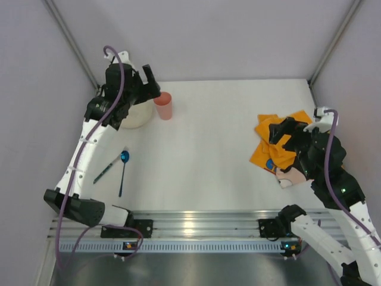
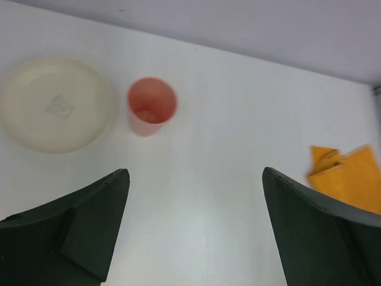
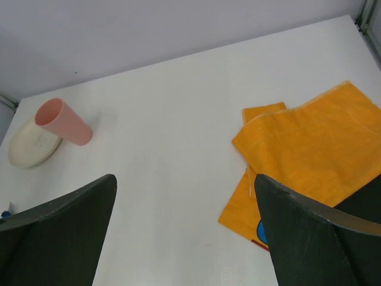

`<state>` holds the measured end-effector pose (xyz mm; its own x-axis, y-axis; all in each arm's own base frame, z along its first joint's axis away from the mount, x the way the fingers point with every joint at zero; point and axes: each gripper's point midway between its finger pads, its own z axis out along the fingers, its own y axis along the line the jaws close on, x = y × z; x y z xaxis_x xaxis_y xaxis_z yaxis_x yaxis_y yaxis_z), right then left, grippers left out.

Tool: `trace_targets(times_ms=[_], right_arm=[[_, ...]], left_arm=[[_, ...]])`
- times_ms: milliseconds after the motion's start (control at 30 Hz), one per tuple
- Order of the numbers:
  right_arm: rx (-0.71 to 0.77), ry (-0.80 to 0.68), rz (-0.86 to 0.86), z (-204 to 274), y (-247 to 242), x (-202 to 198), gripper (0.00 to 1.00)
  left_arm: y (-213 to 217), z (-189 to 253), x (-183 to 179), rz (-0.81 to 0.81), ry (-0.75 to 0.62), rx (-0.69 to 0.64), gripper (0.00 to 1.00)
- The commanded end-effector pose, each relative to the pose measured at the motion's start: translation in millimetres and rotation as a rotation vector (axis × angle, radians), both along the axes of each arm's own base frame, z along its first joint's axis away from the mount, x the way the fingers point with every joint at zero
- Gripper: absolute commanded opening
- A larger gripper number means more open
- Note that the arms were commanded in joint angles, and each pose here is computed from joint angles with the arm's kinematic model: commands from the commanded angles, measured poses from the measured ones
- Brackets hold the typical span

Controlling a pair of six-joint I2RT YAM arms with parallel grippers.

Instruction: Set the dinner table for one person

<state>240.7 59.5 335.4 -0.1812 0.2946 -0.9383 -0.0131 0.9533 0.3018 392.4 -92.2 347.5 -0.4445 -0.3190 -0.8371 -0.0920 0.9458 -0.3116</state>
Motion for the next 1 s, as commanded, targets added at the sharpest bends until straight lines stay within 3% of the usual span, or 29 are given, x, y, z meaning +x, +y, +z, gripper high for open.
trace_targets(times_ms=[0, 33, 67, 100, 133, 167, 200, 233, 267, 300, 333, 400, 433, 467, 533, 567, 733, 967], right_arm=[[-0.028, 0.021, -0.027, -4, -10, -10, 1.0], [-0.029, 0.035, -0.021, -7, -9, -11, 1.0], [-0.032, 0.057, -0.017, -12, -8, -12, 1.0], [-0.042, 0.092, -0.012, -20, -9, -15, 1.0], [-0.03, 0.107, -0.016, -22, -9, -17, 1.0], [-0.034, 0.128, -0.019, -23, -10, -21, 1.0], [-0.03, 0.134, -0.025, -23, -12, -23, 1.0], [-0.028, 0.139, -0.03, -23, -13, -25, 1.0], [-0.033, 0.139, -0.046, -22, -19, -29, 1.0], [-0.032, 0.138, -0.06, -23, -22, -31, 1.0], [-0.034, 0.143, -0.075, -26, -25, -33, 1.0], [-0.045, 0.154, -0.136, -29, -40, -42, 1.0], [-0.041, 0.157, -0.154, -29, -43, -45, 1.0], [-0.046, 0.156, -0.162, -28, -48, -50, 1.0], [-0.087, 0.159, -0.151, -28, -50, -53, 1.0], [-0.106, 0.182, -0.168, -27, -55, -57, 1.0], [-0.138, 0.273, -0.214, -28, -64, -65, 1.0], [-0.112, 0.282, -0.268, -27, -72, -70, 1.0]], left_arm=[[-35, 38, 2, -0.018, -0.117, -0.098, 0.99], [-52, 0, 6, -0.029, -0.05, -0.213, 0.98], [-76, 11, 17, -0.107, -0.121, -0.359, 0.98], [-107, 4, 11, -0.265, -0.093, -0.507, 0.98], [-125, -38, 6, -0.352, -0.03, -0.584, 0.98], [-149, -36, 13, -0.407, -0.046, -0.693, 0.98], [-160, -51, 17, -0.371, 0.003, -0.686, 0.98], [-174, -42, 21, -0.4, -0.035, -0.6, 0.98], [-219, -67, 8, -0.464, 0.026, -0.512, 0.98], [-234, -84, 3, -0.474, 0.062, -0.426, 0.98], [-251, -68, 9, -0.506, 0.02, -0.363, 0.98], [-292, -136, -5, -0.548, 0.228, -0.265, 0.98], [-308, -127, 3, -0.539, 0.208, -0.256, 0.98], [-332, -161, -8, -0.567, 0.266, -0.22, 0.98], [-358, -177, -16, -0.612, 0.271, -0.202, 0.98], [-373, -206, -26, -0.638, 0.323, -0.177, 0.96], [-396, -255, -40, -0.685, 0.455, -0.119, 0.88], [-413, -319, -98, -0.868, 0.671, -0.142, 0.73]])
